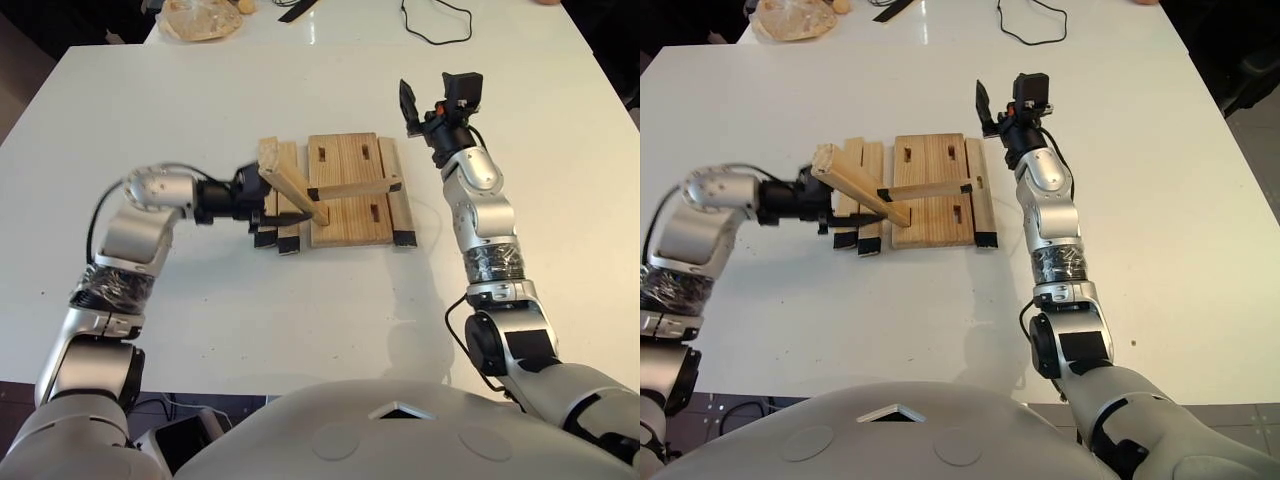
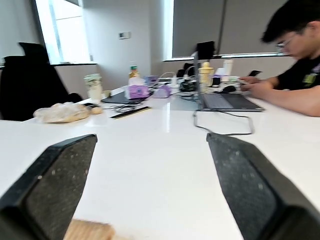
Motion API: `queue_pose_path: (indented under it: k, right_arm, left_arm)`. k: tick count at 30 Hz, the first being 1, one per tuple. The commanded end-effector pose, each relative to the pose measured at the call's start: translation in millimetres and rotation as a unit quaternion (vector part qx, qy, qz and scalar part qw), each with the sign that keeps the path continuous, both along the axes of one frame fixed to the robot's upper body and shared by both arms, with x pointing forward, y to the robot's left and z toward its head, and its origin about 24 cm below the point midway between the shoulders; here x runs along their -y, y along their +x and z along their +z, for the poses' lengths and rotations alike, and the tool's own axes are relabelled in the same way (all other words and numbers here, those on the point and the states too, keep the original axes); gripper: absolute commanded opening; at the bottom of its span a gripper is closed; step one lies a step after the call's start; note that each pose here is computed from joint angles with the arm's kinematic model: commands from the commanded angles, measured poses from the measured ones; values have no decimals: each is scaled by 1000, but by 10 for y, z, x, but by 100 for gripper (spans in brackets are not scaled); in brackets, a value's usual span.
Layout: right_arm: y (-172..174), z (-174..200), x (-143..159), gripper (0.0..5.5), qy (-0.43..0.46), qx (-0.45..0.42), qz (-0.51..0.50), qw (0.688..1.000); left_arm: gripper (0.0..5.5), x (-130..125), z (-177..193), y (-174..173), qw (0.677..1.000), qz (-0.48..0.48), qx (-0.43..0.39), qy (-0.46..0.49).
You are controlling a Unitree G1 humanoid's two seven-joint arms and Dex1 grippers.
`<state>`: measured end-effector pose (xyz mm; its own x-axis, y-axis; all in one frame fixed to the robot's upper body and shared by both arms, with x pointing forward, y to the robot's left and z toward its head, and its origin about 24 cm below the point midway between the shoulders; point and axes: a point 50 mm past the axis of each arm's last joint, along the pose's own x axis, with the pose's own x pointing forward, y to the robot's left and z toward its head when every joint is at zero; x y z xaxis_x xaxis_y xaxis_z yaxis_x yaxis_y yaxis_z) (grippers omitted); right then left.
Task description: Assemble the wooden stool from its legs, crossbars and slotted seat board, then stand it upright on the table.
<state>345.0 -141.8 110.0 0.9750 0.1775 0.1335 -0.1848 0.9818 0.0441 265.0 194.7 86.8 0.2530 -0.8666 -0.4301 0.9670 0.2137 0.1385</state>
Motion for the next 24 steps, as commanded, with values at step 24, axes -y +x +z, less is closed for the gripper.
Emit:
queue_pose_path:
  k: [24]
  right_arm:
    - [-216,-45,280,403,-41,-9,-108,993]
  left_arm:
    - [317,351,-255,-418,732,663,-37,-155]
